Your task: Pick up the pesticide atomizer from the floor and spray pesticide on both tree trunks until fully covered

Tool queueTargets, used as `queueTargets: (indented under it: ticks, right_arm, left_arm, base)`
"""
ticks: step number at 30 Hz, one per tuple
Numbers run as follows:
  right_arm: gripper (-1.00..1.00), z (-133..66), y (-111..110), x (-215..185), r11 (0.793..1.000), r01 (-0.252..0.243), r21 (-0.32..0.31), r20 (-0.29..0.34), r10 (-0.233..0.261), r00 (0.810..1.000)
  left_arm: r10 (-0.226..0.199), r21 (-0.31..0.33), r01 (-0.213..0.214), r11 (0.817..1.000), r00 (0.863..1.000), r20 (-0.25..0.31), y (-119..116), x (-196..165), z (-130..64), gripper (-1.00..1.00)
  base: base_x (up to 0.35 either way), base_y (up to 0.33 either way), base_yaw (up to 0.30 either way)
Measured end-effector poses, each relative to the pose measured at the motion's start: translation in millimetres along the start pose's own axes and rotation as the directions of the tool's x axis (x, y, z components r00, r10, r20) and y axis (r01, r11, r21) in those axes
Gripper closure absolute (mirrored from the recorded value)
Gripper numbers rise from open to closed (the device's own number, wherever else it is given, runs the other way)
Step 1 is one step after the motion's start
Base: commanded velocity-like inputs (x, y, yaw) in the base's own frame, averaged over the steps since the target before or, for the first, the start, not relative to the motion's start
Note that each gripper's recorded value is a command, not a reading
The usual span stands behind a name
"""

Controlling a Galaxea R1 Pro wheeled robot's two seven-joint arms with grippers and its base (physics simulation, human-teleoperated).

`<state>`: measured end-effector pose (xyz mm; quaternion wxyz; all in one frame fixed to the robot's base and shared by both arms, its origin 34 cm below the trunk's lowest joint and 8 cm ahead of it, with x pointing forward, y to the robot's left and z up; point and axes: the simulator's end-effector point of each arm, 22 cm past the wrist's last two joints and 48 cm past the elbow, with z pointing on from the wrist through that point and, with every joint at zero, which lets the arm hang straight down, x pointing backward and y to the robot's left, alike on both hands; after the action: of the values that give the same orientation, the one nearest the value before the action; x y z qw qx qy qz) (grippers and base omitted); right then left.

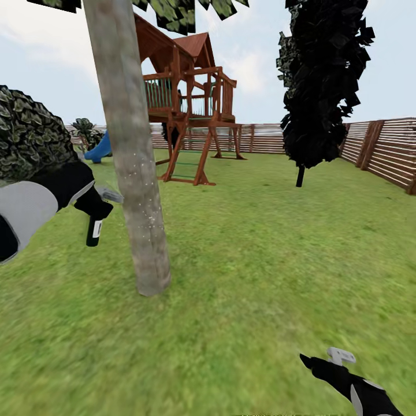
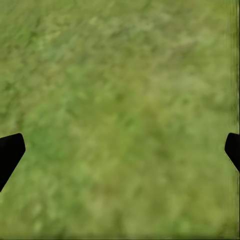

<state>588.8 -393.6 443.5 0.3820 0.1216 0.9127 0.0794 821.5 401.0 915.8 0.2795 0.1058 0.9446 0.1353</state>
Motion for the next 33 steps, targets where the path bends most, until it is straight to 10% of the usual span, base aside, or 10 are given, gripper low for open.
queueTargets:
  ticks: [19,28,33]
  right_arm:
    - [-1.00,-0.4,0,-1,1.000,0.000,0.000,0.002,0.000,1.000]
    - [-1.00,-0.4,0,-1,1.000,0.000,0.000,0.002,0.000,1.000]
    - [-1.00,-0.5,0,-1,1.000,0.000,0.000,0.003,0.000,1.000]
  left_arm:
    - [0.120,0.079,-0.116,0.990,0.992,-0.046,-51,116,130.3,1.00]
    - [0.097,0.157,-0.086,0.984,0.993,-0.069,-86,162,163.6,1.00]
    - [0.066,0.110,-0.059,0.992,0.996,-0.060,-61,175,171.8,1.00]
  base:
    - [0.100,0.189,-0.135]
    - [0.001,0.002,-0.225]
    - [-0.089,0.176,-0.012]
